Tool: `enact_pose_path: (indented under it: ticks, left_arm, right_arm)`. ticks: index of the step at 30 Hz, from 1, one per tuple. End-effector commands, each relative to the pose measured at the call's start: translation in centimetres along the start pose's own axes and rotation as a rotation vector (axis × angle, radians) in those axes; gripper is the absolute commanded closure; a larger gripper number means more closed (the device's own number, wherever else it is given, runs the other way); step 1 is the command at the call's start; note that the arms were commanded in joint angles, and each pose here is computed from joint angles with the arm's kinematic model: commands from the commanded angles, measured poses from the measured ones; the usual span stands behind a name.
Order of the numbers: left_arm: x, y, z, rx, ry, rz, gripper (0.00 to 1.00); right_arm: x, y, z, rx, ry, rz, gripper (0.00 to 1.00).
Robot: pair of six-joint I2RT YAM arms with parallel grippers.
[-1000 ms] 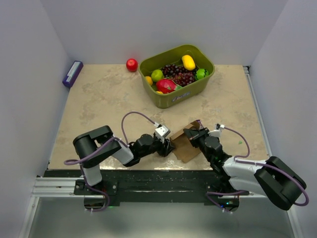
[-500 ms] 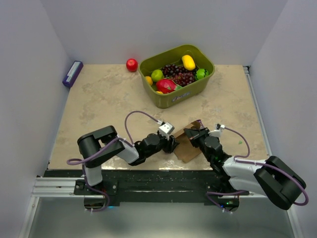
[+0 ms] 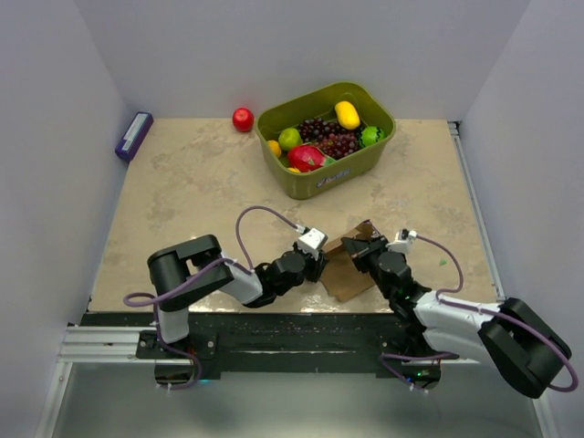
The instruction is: Fold the paper box
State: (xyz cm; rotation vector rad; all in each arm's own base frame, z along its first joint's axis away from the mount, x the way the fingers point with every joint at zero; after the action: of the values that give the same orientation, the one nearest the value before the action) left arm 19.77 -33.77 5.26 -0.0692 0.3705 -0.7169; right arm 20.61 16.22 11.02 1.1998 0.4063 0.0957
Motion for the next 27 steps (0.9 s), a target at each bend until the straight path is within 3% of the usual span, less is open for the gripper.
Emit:
enact_pose_path:
  ticks: [1,4,11,15,22,26,27]
  left_arm:
    - [-0.1,1.9,-0.4,0.063,0.013,0.123,0.87]
    - [-0.5,2.2,-0.1,0.095,0.015,0.136,0.93]
    - [-2.6,4.0,0.6,0.224,-0.021,0.055,0.98]
    - [-3.4,4.4,1.4,0.289,-0.013,-0.151,0.99]
    - [-4.0,4.9,1.4,0.317,0.106,-0.294,1.00]
    - [-4.9,5.1,1.2,0.240,0.159,-0.421,1.00]
    - [-5.1,5.1,1.1,0.235,0.169,-0.437,1.00]
  right_arm:
    - [-1.1,-3.8,-0.1,-0.121,0.013,-0.142,0.93]
    - [-1.4,-2.4,0.1,-0.140,0.024,-0.099,0.83]
    - [-2.9,2.5,0.8,-0.211,0.080,0.040,0.43]
    - [-3.6,3.5,1.9,-0.329,0.072,-0.030,0.37]
    - [-3.4,4.7,3.5,-0.653,0.059,-0.086,0.25]
    - [-3.3,5.6,3.0,-0.803,0.132,0.005,0.25]
    - [-3.4,6.1,2.2,-0.885,0.199,0.097,0.25]
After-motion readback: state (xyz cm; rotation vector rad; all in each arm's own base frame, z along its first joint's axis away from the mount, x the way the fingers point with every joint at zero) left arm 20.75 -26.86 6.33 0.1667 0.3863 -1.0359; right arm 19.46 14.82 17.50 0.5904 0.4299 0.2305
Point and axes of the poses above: each gripper's point midway between its finger pads, its own x axis out along the fingers, its own y axis along the line the jaws close on, z = x × y, the point moved 6 cm from there along -x, back along the fingers
